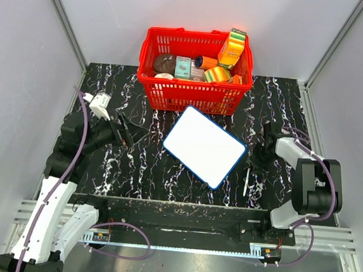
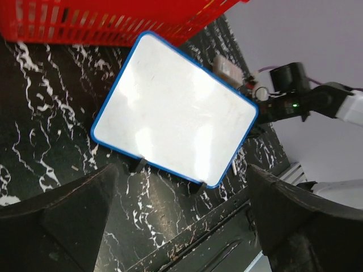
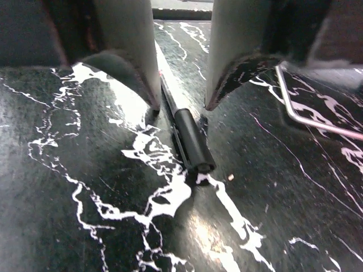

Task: Write a sentence on the whiteboard
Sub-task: Pick up the whiteboard marker without the cap from the corner of the board, then pass from the right arm to the left

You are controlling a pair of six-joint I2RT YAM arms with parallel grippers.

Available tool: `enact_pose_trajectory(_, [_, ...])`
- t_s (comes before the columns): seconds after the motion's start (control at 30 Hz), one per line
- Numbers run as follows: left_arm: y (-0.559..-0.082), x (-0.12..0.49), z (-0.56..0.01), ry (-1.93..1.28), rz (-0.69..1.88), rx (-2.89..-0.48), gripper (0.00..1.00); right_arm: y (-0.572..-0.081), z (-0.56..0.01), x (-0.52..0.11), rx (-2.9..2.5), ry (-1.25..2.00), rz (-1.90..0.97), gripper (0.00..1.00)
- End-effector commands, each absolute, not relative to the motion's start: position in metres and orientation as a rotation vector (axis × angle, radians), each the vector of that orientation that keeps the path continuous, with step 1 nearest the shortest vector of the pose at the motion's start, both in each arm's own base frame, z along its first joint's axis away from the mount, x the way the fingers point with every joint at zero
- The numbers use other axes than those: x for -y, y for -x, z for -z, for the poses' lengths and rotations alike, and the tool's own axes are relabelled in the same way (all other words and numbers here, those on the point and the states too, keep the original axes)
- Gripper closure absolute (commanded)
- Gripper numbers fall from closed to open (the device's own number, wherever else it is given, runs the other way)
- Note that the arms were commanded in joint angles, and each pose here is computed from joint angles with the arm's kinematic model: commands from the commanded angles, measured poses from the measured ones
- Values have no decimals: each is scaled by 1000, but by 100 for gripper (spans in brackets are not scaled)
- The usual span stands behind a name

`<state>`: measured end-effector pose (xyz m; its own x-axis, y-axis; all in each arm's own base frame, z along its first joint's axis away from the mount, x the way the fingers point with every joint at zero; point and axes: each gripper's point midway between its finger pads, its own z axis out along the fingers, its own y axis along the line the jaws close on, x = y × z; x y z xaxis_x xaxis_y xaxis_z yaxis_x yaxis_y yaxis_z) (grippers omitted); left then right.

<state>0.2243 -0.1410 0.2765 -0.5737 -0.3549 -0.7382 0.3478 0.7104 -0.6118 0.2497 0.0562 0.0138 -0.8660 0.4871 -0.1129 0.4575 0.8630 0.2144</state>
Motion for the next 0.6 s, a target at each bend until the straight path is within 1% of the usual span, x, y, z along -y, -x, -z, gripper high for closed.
enact_pose_trajectory(0.0, [-210,146,-325,-59,993,-1847,1,-254,-4,-56,-2937,-710,-240,74])
enact_pose_trajectory(0.03, [-209,147,-330,-67,995,-1833,1,-254,-2,-56,-2948,-711,-238,79])
enact_pose_trajectory(0.07, [-206,148,-333,-79,1006,-1830,1,-254,1,-57,-2965,-707,-235,86])
enact_pose_trajectory(0.1, [-205,149,-334,-81,1013,-1834,1,-254,3,-55,-2968,-713,-223,100])
enact_pose_trajectory(0.17, [-201,150,-337,-107,1017,-1835,1,-259,-1,-54,-2947,-702,-225,100])
enact_pose_trajectory(0.23, [-196,151,-335,-133,1019,-1844,1,-265,-12,-41,-2888,-698,-128,100])
enact_pose_trajectory(0.27, [-194,150,-331,-142,1011,-1857,1,-270,-30,-36,-2827,-698,-110,100])
enact_pose_trajectory(0.3, [-193,149,-329,-145,999,-1860,1,-274,-39,-25,-2782,-704,-30,100])
enact_pose_trajectory(0.4, [-192,142,-317,-127,946,-1885,1,-286,-84,-12,-2642,-717,23,100])
enact_pose_trajectory(0.53, [-190,139,-308,-138,917,-1921,1,-299,-146,0,-2460,-707,47,100])
enact_pose_trajectory(0.57, [-188,140,-307,-148,920,-1924,1,-296,-164,2,-2417,-701,40,100])
